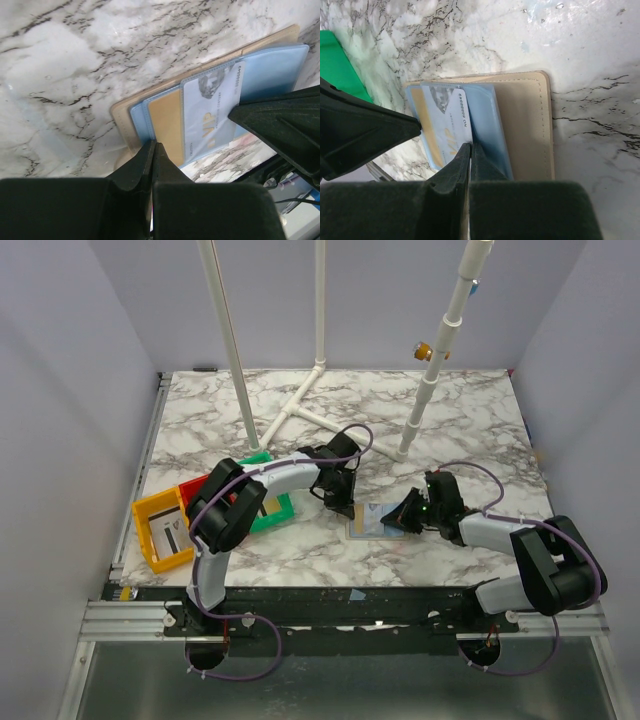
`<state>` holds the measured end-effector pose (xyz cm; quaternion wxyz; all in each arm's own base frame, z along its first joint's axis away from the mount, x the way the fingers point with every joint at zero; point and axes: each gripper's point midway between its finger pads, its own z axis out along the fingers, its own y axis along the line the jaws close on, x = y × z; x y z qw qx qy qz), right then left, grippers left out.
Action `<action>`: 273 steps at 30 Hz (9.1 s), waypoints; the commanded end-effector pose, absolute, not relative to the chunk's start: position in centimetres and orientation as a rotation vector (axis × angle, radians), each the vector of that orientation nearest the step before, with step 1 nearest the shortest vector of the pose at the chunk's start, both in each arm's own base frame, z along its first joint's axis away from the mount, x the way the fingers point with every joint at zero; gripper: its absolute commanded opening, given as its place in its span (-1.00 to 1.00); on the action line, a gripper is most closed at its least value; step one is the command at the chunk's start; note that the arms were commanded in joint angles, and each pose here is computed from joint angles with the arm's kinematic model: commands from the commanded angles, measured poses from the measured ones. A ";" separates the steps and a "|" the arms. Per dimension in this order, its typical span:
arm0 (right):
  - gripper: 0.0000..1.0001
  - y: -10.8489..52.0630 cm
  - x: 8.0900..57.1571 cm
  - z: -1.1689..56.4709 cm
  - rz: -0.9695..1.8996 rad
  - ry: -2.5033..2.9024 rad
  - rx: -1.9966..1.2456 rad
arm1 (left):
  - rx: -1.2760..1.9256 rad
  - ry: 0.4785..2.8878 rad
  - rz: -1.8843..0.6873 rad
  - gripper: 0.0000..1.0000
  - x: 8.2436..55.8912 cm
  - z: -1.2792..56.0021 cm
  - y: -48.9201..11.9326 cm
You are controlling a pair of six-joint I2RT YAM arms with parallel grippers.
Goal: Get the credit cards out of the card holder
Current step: Remove the credit card from the card holder, then place the credit card in the storage box.
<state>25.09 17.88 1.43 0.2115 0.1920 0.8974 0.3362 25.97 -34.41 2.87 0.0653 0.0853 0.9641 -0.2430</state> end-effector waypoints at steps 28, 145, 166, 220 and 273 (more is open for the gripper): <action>-0.69 16.6 22.9 -1.0 0.958 2.497 0.658 | 0.211 3.016 -0.469 -1.00 25.4 -1.3 -29.5; -0.99 16.2 27.2 12.4 1.026 2.246 0.567 | 0.185 2.656 -1.150 0.63 28.0 13.8 -33.0; -0.99 20.2 27.3 17.0 1.428 2.138 0.482 | 0.093 2.505 -1.630 0.66 26.5 17.1 -33.4; 1.00 19.7 27.7 16.4 1.340 2.163 0.483 | 0.080 2.423 -1.698 -1.00 24.4 19.8 -31.7; 1.00 18.3 27.4 15.8 1.104 2.273 0.241 | -0.790 2.584 0.720 -1.00 21.5 15.0 9.8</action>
